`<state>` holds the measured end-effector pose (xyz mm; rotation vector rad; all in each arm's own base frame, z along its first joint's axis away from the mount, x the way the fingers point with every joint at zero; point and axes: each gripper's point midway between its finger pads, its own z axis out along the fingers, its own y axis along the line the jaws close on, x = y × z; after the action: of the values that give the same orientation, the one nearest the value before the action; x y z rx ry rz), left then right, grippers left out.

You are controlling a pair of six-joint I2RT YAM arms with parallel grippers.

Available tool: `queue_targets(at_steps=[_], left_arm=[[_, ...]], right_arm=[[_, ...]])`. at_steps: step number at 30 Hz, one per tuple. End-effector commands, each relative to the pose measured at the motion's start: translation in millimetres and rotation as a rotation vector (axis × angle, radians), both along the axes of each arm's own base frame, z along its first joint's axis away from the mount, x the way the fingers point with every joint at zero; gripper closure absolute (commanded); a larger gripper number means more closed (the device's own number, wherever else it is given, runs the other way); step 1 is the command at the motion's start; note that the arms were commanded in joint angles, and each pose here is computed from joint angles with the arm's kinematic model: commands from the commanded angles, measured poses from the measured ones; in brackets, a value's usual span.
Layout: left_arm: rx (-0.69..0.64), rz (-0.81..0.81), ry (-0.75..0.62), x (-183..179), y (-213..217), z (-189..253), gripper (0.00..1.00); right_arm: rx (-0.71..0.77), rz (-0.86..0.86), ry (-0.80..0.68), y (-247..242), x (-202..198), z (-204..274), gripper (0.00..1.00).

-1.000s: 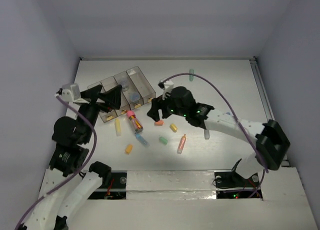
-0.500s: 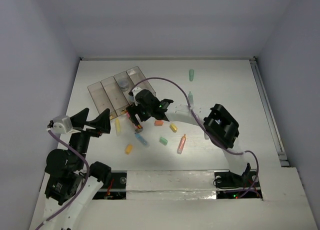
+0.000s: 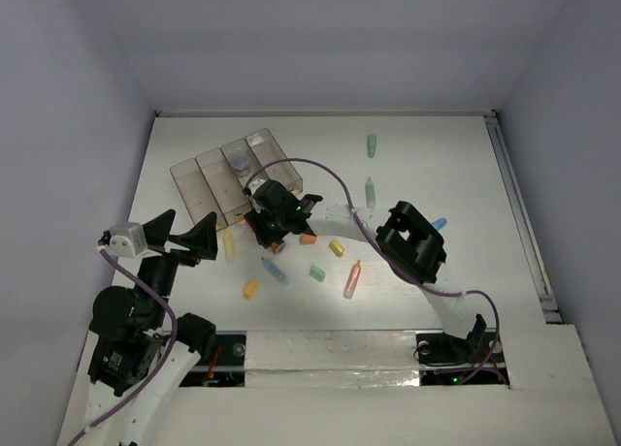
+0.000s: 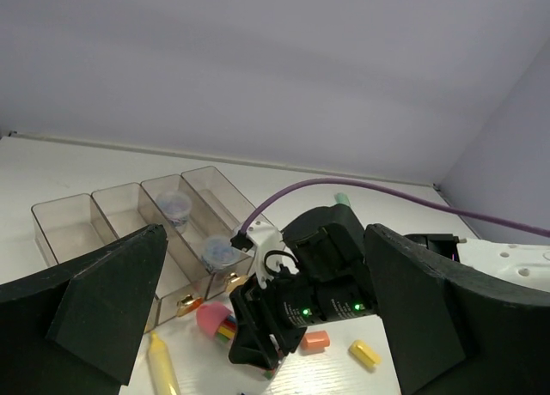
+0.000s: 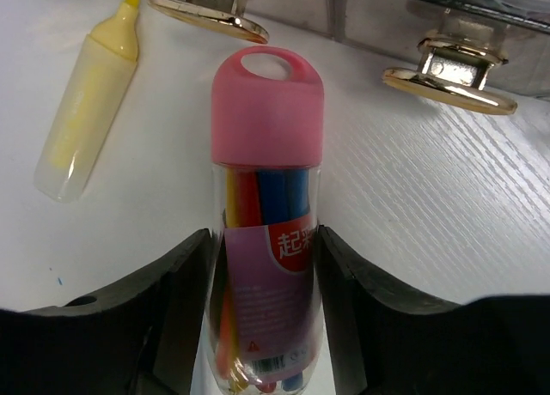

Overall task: Sort the stationery into containers
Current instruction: Pick up the stationery from the center of the board, then place the stationery in the storage box.

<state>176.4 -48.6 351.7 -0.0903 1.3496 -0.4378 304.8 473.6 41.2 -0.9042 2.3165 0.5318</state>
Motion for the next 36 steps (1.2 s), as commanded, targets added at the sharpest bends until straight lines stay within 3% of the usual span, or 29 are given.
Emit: queue_targets(at_steps=[1,3,4,9,14,19,25,29,36], left_arm=[[-0.007,-0.013,-0.062,-4,-1,16,0.01],[-0.004,-0.015,-0.061,-4,-1,15,0.01],[-0.004,-0.015,-0.060,-4,-1,15,0.01],[-0.001,-0.015,-0.054,-3,-2,14,0.01],[-0.001,-0.006,-0.050,-1,-1,13,0.01],[0.000,-0.005,-0.047,0,-1,12,0.01],[0.007,-0.007,-0.029,3,-3,9,0.01],[0.009,0.005,-0.023,5,-1,7,0.01],[0.014,0.006,-0.008,8,-2,4,0.01]], right_arm=[[0.031,0.012,-0.017,12,2,17,0.48],[0.043,0.010,-0.025,13,3,23,0.60],[0.052,0.010,-0.028,14,3,26,0.71],[0.127,0.009,-0.078,14,4,68,0.80],[0.219,0.068,-0.089,12,-13,115,0.83],[0.290,0.071,-0.194,10,-7,166,0.84],[0.345,-0.004,-0.296,10,58,212,0.86],[0.340,-0.083,-0.311,-3,111,209,0.86],[0.322,-0.157,-0.305,-12,159,186,0.86]])
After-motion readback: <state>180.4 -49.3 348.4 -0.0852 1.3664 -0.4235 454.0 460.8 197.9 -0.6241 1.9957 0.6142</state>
